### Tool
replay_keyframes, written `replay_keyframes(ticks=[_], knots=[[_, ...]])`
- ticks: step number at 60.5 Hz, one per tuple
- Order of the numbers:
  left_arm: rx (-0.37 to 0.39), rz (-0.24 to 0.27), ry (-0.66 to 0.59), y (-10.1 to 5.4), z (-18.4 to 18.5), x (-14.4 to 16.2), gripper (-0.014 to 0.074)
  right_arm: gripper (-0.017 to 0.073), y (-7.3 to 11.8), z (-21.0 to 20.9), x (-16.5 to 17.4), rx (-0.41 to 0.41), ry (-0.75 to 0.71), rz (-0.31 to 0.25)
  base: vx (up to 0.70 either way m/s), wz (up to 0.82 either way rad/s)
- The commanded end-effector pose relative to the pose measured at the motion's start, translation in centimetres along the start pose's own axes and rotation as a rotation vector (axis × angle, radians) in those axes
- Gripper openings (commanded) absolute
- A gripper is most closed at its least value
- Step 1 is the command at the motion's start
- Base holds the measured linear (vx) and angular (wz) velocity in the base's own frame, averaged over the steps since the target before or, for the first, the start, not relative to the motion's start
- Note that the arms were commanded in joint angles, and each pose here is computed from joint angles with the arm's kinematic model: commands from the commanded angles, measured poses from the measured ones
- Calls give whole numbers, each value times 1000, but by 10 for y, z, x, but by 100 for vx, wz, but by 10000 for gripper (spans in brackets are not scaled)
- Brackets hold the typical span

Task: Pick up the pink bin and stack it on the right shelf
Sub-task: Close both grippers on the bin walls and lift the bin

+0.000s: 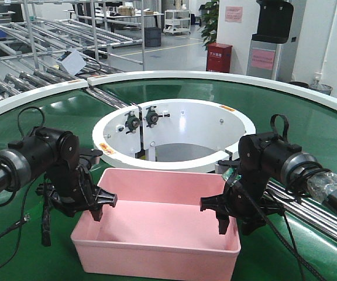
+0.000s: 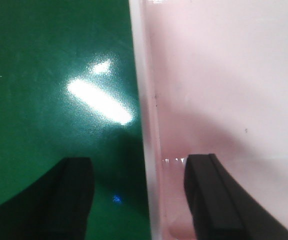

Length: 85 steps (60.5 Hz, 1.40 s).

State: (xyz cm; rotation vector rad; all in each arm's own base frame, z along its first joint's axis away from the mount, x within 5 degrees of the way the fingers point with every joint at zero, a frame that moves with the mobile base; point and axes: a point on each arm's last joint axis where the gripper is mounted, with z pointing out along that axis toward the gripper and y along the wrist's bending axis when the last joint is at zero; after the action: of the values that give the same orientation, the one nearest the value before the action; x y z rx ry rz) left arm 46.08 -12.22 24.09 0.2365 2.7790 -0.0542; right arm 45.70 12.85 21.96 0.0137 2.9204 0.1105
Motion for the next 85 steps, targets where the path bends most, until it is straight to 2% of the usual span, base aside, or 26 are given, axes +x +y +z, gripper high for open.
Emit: replay_keyframes(ticks=[1, 2, 7, 21, 27, 35, 40, 44, 49, 55, 62, 72, 81, 85], knots=[[12, -8, -123, 0, -40, -10, 435, 314, 0, -37, -6, -15, -99, -7, 0, 0], [12, -8, -123, 0, -40, -10, 367, 243, 1, -37, -5, -20, -98, -4, 0, 0], [12, -8, -124, 0, -40, -10, 301, 163, 1, -37, -5, -20, -98, -3, 0, 0], [13, -8, -130, -1, -40, -11, 176, 18, 2, -37, -5, -41, -97, 2, 0, 0], [12, -11, -124, 0, -42, -10, 149, -11, 5, -37, -5, -74, -98, 3, 0, 0], [19, -60, -139, -2, -58, -8, 139, -13, 4, -46, -6, -56, -132, -6, 0, 0], [20, -66, -154, -5, -77, -5, 139, -10, 2, -60, -5, -47, -164, 1, 0, 0], [3, -101, -175, -7, -96, -2, 139, -9, -1, -77, -4, -28, -198, -1, 0, 0], [-28, -134, -228, -11, -121, 4, 139, -8, -1, -99, 3, 42, -229, -24, 0, 0], [-44, -147, -286, -23, -146, 22, 139, -6, 3, -122, 17, 167, -280, -72, 0, 0], [-38, -157, -344, -36, -163, 54, 140, -6, 11, -133, 42, 209, -313, -106, 0, 0], [-17, -163, -384, -41, -171, 105, 140, -5, 1, -146, 79, 140, -361, -114, 0, 0], [45, -194, -403, -44, -178, 144, 140, -3, -13, -145, 119, 111, -362, -115, 0, 0], [72, -184, -411, -47, -176, 157, 140, -3, -17, -147, 134, 76, -387, -111, 0, 0]])
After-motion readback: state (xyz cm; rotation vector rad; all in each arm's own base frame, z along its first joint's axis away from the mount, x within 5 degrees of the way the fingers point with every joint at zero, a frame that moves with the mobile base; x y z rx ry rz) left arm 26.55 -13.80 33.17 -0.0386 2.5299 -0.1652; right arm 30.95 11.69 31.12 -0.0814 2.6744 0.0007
